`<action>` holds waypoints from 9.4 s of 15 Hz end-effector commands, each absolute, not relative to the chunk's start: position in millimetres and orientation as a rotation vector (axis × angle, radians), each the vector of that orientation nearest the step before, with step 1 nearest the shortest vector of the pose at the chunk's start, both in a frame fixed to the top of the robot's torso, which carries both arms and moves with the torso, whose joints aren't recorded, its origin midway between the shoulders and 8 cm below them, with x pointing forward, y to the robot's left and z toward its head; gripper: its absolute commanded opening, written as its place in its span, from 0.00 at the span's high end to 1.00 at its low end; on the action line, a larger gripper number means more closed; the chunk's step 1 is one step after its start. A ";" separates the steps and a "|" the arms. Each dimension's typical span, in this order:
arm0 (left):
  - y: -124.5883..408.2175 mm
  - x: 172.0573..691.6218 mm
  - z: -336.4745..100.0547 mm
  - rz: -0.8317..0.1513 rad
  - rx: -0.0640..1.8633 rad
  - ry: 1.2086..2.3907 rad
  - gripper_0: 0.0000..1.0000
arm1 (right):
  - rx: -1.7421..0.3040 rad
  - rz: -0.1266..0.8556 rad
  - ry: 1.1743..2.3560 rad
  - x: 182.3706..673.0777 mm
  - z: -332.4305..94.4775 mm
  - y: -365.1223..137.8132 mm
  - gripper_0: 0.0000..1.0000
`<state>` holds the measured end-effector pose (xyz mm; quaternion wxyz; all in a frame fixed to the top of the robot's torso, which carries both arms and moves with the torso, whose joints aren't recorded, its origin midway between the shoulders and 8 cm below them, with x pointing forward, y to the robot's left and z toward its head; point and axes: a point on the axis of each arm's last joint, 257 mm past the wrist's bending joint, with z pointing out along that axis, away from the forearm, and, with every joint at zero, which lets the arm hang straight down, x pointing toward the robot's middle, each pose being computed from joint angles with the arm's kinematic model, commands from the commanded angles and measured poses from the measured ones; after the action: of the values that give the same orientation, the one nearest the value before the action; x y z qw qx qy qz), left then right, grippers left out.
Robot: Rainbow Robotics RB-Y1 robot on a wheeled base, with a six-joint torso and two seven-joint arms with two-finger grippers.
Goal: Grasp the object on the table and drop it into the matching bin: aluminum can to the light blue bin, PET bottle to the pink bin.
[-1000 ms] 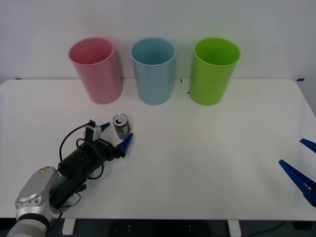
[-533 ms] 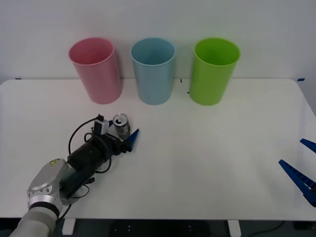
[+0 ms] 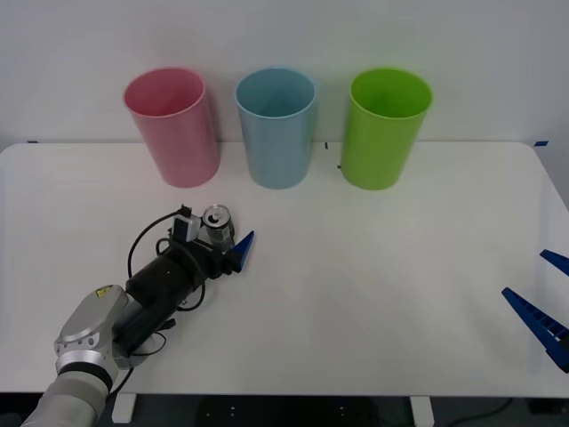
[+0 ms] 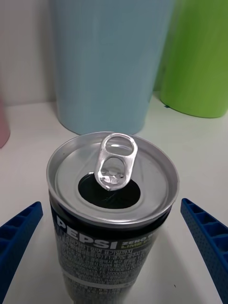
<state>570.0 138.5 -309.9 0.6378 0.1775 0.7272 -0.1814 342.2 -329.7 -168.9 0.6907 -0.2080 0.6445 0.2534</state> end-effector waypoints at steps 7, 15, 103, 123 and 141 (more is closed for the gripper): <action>139.4 570.5 -308.8 -0.421 0.392 1.660 1.00 | -0.465 0.567 1.441 342.3 -168.9 -329.7 0.00; 140.5 570.2 -308.5 -0.429 0.382 1.660 1.00 | -0.465 0.567 1.441 342.3 -168.9 -329.7 0.00; 10.4 715.6 -0.5 -0.563 0.343 1.461 0.00 | -0.465 0.567 1.441 342.3 -168.9 -329.7 0.00; 200.4 605.7 -55.6 -0.604 0.398 1.412 0.00 | -0.465 0.567 1.441 342.3 -168.9 -329.7 0.00; 341.0 442.1 -119.8 -0.430 0.583 1.522 0.00 | -0.465 0.567 1.441 342.3 -168.9 -329.7 0.00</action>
<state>446.5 338.9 -118.6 0.6666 0.2578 0.6725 -0.1921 342.3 -329.7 -168.9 0.6907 -0.2080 0.6445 0.2534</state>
